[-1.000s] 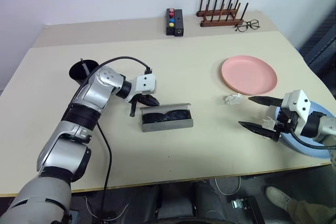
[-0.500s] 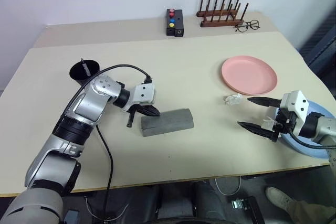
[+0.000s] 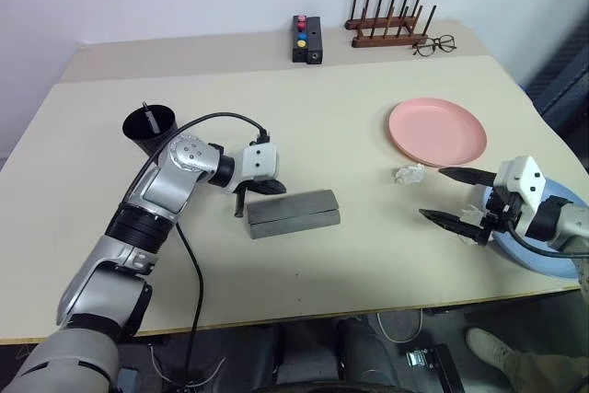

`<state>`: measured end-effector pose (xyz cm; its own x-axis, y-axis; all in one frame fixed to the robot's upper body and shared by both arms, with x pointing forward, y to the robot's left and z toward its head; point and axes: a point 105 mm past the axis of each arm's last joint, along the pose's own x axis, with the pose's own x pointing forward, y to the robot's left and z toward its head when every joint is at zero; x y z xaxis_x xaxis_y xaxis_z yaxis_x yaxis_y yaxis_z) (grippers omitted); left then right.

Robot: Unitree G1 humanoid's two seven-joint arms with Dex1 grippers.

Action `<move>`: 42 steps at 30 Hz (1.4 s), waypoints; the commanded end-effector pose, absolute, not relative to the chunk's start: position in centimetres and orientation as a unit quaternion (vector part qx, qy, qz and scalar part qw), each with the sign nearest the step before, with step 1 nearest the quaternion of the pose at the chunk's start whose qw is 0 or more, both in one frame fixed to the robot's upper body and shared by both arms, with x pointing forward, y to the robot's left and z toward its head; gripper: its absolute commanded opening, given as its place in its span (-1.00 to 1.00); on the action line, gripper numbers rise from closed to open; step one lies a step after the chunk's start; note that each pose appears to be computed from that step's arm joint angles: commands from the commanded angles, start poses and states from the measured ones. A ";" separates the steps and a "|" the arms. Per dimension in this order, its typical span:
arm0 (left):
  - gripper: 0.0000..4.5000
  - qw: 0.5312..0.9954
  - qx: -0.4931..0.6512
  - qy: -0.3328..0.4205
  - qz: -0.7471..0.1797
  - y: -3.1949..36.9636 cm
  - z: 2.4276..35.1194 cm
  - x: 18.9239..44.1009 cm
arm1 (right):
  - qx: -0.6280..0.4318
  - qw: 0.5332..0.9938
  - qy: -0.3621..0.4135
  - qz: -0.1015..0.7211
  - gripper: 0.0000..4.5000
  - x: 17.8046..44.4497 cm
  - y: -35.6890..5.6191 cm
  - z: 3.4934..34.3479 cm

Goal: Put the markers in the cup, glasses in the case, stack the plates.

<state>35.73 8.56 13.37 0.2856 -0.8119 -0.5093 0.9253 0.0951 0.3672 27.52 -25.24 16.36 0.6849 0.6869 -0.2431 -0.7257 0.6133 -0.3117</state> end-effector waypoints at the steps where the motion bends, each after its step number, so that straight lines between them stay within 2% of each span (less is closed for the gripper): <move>1: -0.42 0.759 0.281 0.000 -0.587 8.1 18.4 36.0 | -0.203 0.912 0.011 0.357 1.00 27.7 -25.8 19.3; 2: -0.15 0.763 0.259 -0.007 -0.592 7.8 19.0 35.8 | -0.204 0.914 0.012 0.350 1.00 27.7 -25.9 19.5; 7: 0.97 0.768 0.217 -0.026 -0.603 6.3 20.4 35.1 | -0.215 0.932 0.023 0.290 1.00 28.0 -28.1 20.7; 13: 0.97 0.754 0.197 -0.041 -0.625 4.2 20.9 33.9 | -0.233 0.955 0.079 0.167 1.00 28.7 -32.3 20.7; 18: 0.97 0.746 0.190 -0.048 -0.637 2.3 20.7 33.1 | -0.205 0.964 0.123 0.114 1.00 28.3 -35.0 20.2; 24: 0.97 0.749 0.159 -0.054 -0.641 -0.3 19.7 32.1 | -0.180 0.965 0.170 0.091 1.00 26.9 -37.0 19.6; 30: 0.97 0.756 0.143 -0.057 -0.636 -1.7 19.1 32.1 | -0.144 0.965 0.198 0.098 1.00 26.9 -36.6 18.5; 42: 0.97 0.759 0.147 -0.061 -0.632 -2.6 19.4 32.0 | -0.065 0.962 0.238 0.118 1.00 29.6 -33.7 16.5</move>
